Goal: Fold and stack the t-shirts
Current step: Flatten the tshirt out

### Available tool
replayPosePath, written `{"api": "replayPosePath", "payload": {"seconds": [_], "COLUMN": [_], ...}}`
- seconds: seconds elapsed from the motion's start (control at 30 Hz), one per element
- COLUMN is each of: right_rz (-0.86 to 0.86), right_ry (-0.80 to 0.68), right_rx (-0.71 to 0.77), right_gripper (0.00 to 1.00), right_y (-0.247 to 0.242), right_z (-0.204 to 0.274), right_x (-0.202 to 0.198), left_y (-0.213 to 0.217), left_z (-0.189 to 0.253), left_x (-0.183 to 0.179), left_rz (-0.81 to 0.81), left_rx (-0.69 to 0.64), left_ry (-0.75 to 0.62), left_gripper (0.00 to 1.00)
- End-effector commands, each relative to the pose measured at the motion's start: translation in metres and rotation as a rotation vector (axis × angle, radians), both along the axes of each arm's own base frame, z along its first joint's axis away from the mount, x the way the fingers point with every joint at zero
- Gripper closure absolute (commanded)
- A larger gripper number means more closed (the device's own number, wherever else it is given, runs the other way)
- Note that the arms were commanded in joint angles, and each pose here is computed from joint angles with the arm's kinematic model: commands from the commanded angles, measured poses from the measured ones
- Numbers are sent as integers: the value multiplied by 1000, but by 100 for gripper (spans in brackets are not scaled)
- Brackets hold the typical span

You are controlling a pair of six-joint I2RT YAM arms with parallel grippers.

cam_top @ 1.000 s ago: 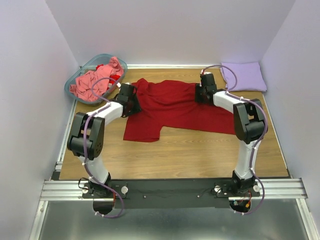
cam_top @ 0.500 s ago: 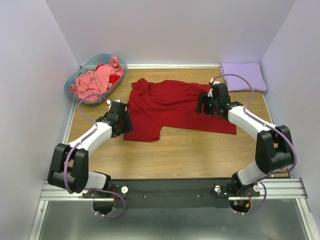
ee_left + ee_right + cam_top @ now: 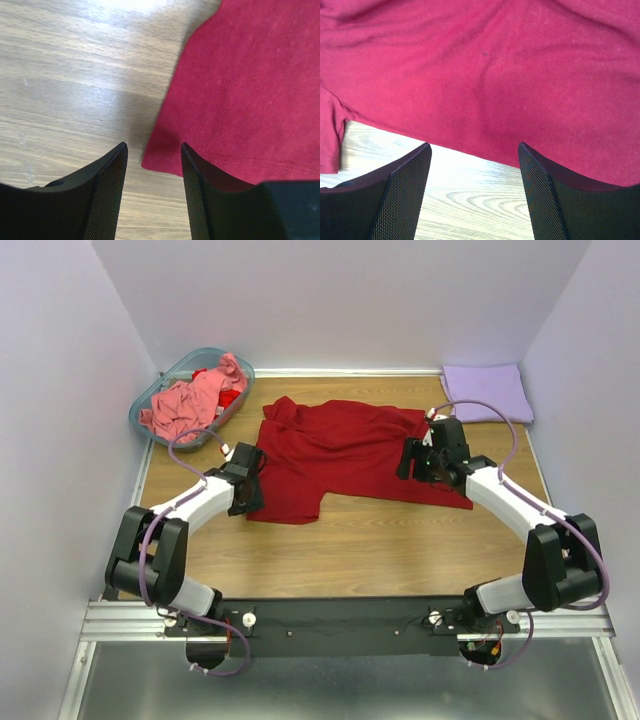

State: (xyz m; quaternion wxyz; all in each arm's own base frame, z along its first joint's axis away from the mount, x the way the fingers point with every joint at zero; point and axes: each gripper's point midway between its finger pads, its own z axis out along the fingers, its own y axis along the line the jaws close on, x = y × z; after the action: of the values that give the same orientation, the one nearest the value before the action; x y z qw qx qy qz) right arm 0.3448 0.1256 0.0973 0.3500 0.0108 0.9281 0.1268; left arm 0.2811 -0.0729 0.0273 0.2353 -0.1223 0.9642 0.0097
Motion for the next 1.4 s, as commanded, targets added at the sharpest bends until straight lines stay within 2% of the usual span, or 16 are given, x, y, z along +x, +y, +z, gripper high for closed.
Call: {"api": "replayPosePath", "payload": {"seconds": [0.0,0.4,0.5,0.53,0.63,0.83,0.87,1.1,1.17,1.37], "right_rz": [13,17,14,14,10,-12,-16,-119,-173,-339], "right_ry": [-5,-6,-16,-16,-17,-36,-35,-3,2,48], "right_rx": [10,20,19,19,16,7,5,-78,-107,-193], "right_gripper": [23,23,23,23,23,23,23,18,14,14], "right_y": [2,4,3,3,2,-2,-3,-27,-39,-88], "right_z": [4,2,4,4,4,9,8,-5,-6,-10], "right_x": [-8,-10,-9,-9,-9,-8,-9,-11,-12,-25], "left_y": [4,6,6,5,4,1,1,3,6,-1], "left_z": [-1,-23,-28,-30,-33,-31,-29,18,36,61], "left_x": [1,-9,-14,-14,-18,-17,-16,5,14,27], "left_rz": [20,46,51,51,49,43,43,55,53,-6], "left_rx": [41,63,52,48,40,24,23,33,45,12], "left_ry": [19,87,99,101,106,95,90,-31,-83,-184], "left_gripper": [46,54,58,63,65,90,100,100,100,100]}}
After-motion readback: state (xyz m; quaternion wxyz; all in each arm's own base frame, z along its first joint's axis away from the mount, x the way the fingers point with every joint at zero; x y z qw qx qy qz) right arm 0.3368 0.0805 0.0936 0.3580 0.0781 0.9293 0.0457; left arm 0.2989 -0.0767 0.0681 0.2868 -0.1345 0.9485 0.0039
